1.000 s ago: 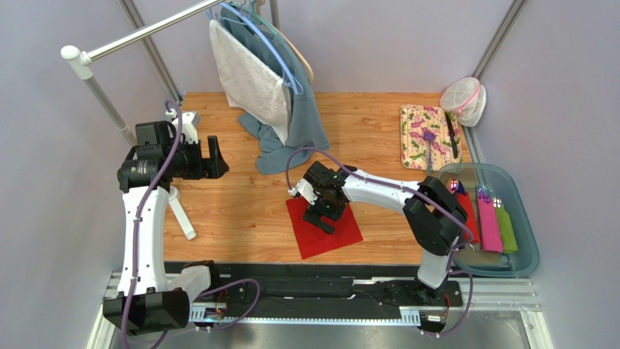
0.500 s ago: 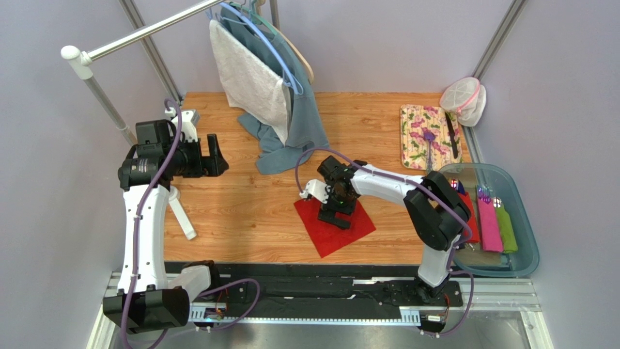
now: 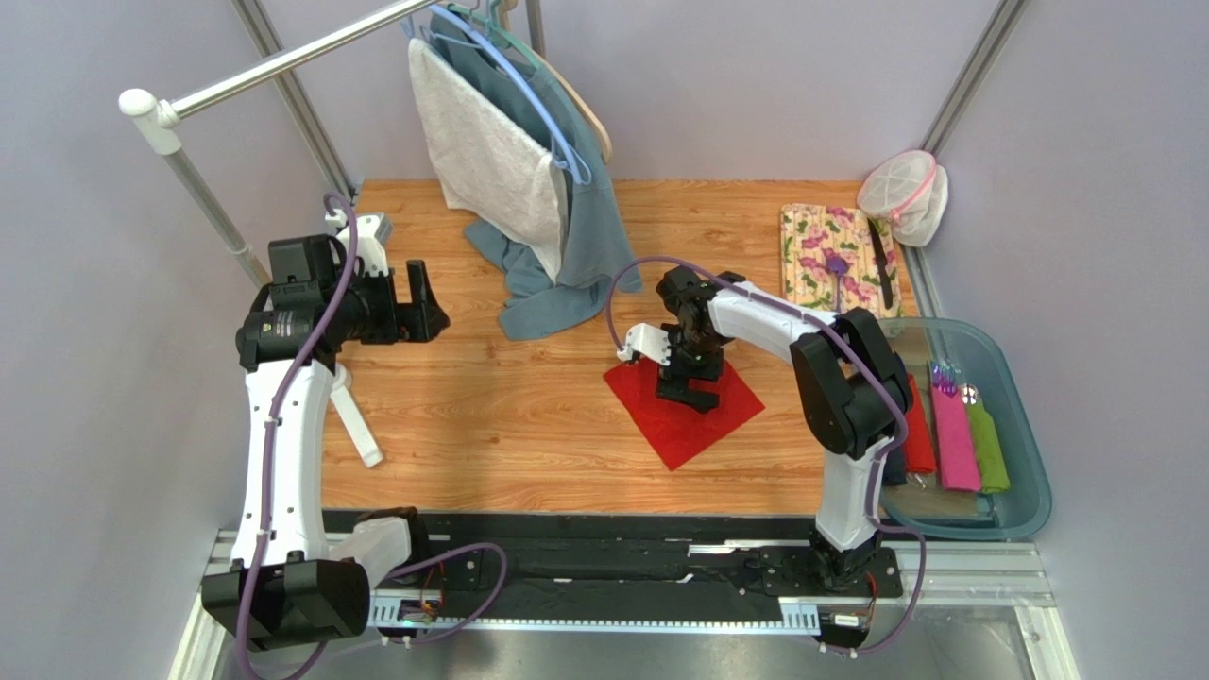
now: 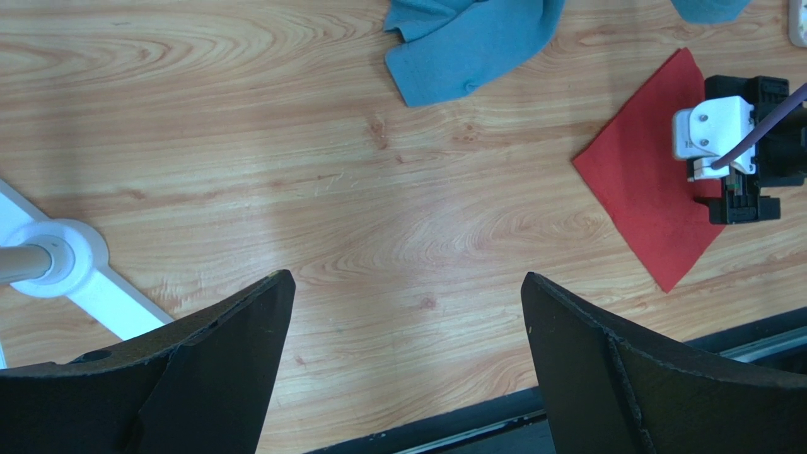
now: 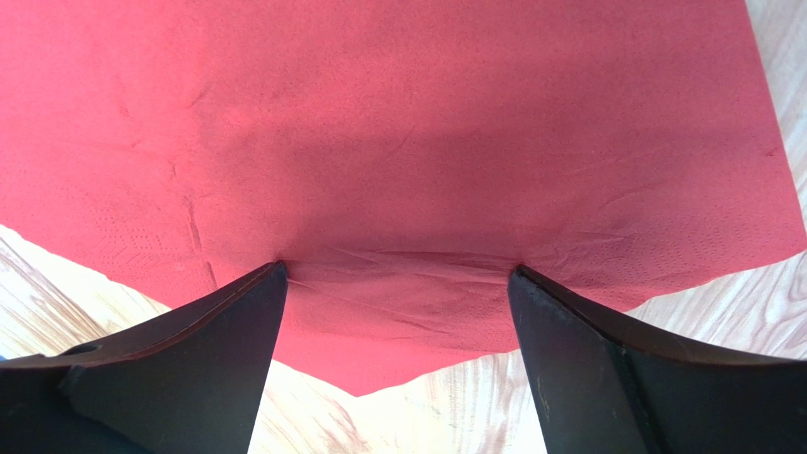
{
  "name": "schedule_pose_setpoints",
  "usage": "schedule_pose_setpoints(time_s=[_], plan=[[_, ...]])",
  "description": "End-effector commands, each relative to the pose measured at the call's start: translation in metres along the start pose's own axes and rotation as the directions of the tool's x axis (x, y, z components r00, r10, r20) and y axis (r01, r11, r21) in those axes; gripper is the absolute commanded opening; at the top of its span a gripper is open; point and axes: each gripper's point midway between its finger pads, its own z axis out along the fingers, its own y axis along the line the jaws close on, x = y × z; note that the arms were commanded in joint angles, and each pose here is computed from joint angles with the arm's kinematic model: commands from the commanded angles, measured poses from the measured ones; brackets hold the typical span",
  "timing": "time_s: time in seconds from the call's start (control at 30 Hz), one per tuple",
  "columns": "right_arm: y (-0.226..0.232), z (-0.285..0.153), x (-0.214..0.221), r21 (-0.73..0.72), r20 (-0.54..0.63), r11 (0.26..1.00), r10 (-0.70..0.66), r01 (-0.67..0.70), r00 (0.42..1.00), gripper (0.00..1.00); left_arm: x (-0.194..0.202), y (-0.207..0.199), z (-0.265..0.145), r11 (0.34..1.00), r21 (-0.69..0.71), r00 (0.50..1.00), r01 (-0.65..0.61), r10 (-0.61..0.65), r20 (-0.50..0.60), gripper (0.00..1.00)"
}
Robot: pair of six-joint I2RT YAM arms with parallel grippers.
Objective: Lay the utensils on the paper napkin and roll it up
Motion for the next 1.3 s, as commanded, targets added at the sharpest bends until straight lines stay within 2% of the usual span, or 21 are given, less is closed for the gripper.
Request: schedule_pose_setpoints(time_s=[0.0,0.1,0.23,0.33,0.43,0.5,0.63,0.67,0.73,0.77,0.9,0.97,1.03,1.1,1.27], plan=[[-0.006,-0.004,-0.009,-0.011,0.023,0.995,-0.095,0.095,0.995,0.94,-0.013,-0.006,-0.005,0.999,0.029,0.997,-0.023,0.021,0.069,0.99],[-0.010,-0.018,-0.013,0.005,0.039,0.995,-0.101,0.101,0.994,0.95,-0.014,-0.007,-0.007,0.999,0.036,0.996,-0.040,0.037,0.078,0.99],[-0.017,-0.069,-0.033,0.077,0.129,0.994,-0.089,0.080,0.988,0.95,-0.016,-0.011,-0.008,0.997,0.052,0.995,-0.057,0.052,0.090,0.99],[-0.018,-0.118,-0.050,0.110,0.241,0.994,-0.028,0.002,0.970,0.95,-0.019,-0.014,-0.010,0.995,0.069,0.993,-0.067,0.059,0.106,0.99],[-0.029,-0.159,-0.048,0.104,0.346,0.981,0.117,-0.162,0.931,0.96,-0.027,-0.015,-0.014,0.990,0.061,0.984,-0.128,0.119,0.135,0.99],[-0.044,-0.186,-0.035,0.101,0.409,0.950,0.230,-0.294,0.883,0.96,-0.032,-0.015,-0.017,0.989,0.053,0.980,-0.138,0.128,0.152,0.99],[-0.077,-0.218,0.011,0.089,0.482,0.848,0.422,-0.522,0.768,0.97,-0.040,-0.017,-0.020,0.988,0.049,0.970,-0.145,0.132,0.206,0.99],[-0.088,-0.224,0.034,0.079,0.500,0.801,0.483,-0.593,0.719,0.99,-0.041,-0.017,-0.020,0.989,0.049,0.968,-0.143,0.129,0.213,0.99],[-0.103,-0.234,0.056,0.071,0.513,0.743,0.545,-0.666,0.663,1.00,-0.041,-0.017,-0.018,0.989,0.053,0.967,-0.141,0.126,0.223,0.99],[-0.114,-0.239,0.083,0.079,0.518,0.691,0.588,-0.719,0.622,1.00,-0.039,-0.018,-0.017,0.989,0.059,0.968,-0.134,0.118,0.221,0.99],[-0.152,-0.237,0.144,0.086,0.517,0.558,0.683,-0.825,0.516,1.00,-0.036,-0.019,-0.013,0.992,0.075,0.973,-0.098,0.080,0.217,0.99],[-0.172,-0.250,0.177,0.125,0.549,0.485,0.693,-0.866,0.467,0.99,-0.033,-0.018,-0.009,0.993,0.081,0.976,-0.086,0.068,0.209,0.99],[-0.197,-0.247,0.210,0.171,0.556,0.420,0.706,-0.891,0.439,0.97,-0.029,-0.016,-0.005,0.994,0.080,0.979,-0.076,0.059,0.195,0.99],[-0.211,-0.241,0.236,0.227,0.539,0.375,0.720,-0.899,0.437,0.92,-0.027,-0.014,-0.002,0.995,0.078,0.982,-0.067,0.052,0.183,0.99],[-0.242,-0.217,0.270,0.278,0.536,0.355,0.713,-0.893,0.451,0.83,-0.019,-0.007,0.004,0.997,0.056,0.990,-0.059,0.051,0.134,0.99]])
